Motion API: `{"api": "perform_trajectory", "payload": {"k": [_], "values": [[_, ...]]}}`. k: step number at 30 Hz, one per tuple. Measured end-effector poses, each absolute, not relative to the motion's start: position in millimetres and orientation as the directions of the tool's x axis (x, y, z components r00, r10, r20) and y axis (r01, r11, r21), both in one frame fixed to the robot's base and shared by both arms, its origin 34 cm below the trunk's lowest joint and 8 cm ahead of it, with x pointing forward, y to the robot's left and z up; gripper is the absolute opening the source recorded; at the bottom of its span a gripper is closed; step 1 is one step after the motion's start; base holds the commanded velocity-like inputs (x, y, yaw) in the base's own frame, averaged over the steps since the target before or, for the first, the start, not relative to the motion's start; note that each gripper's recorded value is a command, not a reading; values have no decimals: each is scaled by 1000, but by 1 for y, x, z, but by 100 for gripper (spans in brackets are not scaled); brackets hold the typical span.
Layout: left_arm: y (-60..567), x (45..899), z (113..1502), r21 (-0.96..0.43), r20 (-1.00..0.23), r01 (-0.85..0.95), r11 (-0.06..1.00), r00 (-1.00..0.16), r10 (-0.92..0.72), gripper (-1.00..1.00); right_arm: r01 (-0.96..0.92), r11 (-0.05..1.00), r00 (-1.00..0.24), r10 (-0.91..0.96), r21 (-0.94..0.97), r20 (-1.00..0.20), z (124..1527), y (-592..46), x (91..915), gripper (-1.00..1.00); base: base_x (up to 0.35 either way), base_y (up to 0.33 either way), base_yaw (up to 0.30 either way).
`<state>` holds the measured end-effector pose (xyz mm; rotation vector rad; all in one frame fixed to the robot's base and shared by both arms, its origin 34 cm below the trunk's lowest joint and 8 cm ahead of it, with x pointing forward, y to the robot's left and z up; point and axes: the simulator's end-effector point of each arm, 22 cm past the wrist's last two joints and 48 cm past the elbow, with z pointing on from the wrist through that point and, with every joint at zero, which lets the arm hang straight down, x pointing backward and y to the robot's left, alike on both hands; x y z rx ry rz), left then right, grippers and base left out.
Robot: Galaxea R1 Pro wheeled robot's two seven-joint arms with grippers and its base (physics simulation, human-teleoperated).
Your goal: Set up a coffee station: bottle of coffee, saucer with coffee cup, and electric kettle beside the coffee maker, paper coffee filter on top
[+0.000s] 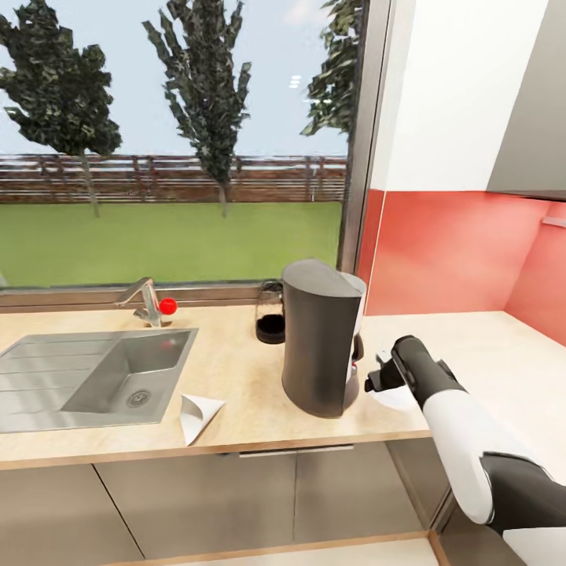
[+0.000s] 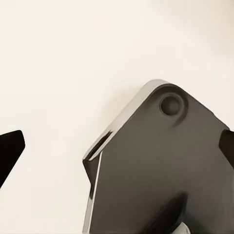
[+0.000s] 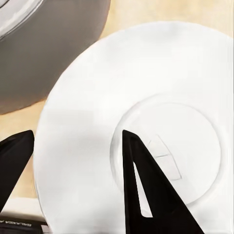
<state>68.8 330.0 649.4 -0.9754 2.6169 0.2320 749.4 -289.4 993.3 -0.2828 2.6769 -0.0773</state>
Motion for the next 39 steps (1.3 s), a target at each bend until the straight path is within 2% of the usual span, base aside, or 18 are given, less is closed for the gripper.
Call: {"api": "perform_trajectory", "payload": {"k": [14,24,39], "values": [[330,66,647,40,-364,-658,752,-710,-603,100,-196,973,-876,-229,-119,-425,980,-293,750,-100,101,-3,0],[330,66,647,40,-363,-659,751,-710,-603,100,-157,979,-883,-198,-131,-425,981,-322,749,-100,7,0,0],[330,69,637,43,-359,-659,751,-712,-604,100,-160,978,-884,-203,-136,-421,961,-325,751,-100,0,0,0]]}}
